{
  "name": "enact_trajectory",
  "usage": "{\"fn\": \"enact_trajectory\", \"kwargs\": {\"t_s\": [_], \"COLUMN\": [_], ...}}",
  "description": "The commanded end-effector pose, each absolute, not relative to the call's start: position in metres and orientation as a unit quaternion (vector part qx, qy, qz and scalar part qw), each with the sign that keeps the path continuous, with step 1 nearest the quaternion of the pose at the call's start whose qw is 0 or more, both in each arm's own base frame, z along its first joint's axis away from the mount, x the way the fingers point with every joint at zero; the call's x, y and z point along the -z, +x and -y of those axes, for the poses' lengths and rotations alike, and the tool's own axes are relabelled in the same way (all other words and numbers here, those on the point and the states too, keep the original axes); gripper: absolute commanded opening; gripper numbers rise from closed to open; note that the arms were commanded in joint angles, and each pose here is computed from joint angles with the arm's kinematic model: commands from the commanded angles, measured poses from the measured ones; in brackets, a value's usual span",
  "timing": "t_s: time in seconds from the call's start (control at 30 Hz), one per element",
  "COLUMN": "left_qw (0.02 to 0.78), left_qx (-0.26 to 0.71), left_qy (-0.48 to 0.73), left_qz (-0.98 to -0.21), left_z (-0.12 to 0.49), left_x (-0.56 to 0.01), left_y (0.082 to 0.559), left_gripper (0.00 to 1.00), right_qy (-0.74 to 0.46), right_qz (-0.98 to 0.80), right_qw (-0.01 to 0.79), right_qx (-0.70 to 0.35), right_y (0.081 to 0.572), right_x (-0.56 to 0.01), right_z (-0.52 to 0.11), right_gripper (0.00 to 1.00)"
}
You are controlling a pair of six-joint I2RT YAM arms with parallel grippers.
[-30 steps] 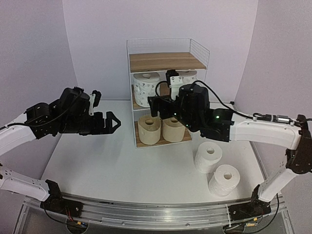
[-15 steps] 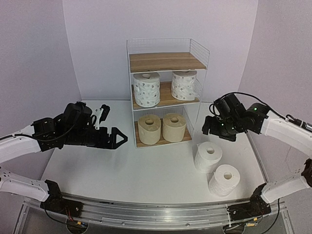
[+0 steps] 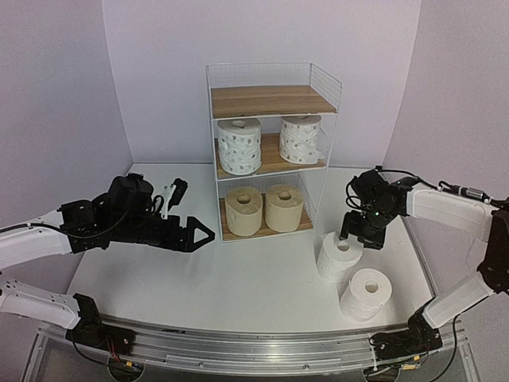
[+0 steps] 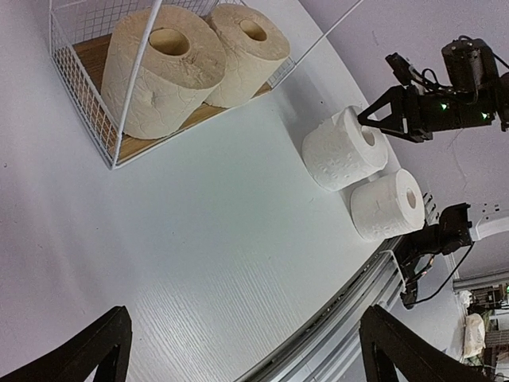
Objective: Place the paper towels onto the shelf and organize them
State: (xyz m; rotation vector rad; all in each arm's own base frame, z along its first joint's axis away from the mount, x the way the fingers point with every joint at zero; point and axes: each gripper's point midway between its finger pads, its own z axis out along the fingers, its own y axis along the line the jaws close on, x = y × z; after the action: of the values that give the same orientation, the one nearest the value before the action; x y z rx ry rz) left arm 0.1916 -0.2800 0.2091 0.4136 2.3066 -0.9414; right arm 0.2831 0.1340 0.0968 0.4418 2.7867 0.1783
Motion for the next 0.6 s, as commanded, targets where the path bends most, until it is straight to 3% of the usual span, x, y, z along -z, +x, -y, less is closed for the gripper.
{"fn": "enact_trajectory", "kwargs": {"t_s": [0.0,0.17,0.57], "left_qw": [0.323,0.332,0.334], "left_qx": [0.375,0.401,0.424], "left_qy": [0.193,0.248,0.301], "left_qz": [-0.847,-0.817,-0.786], "left_z": [0.290,0.301,0.325], "left_x": [-0.216,-0.222,-0.227], "left_y": [0.190,0.181,0.180], "left_gripper": [0.99,1.00,0.99], "right_qy": [0.144,0.129,0.095], "right_qz": [-0.979,-0.982,-0.980], "right_qw": [0.127,0.119,0.118], "right_qx": [-0.073,-0.073,-0.131], "right_y": [0.271,0.266,0.249], "right_x": [-0.081,-0.074,-0.090], "right_z": [-0.137,-0.137,-0.149], "right_gripper": [0.69,0.53,0.63]}}
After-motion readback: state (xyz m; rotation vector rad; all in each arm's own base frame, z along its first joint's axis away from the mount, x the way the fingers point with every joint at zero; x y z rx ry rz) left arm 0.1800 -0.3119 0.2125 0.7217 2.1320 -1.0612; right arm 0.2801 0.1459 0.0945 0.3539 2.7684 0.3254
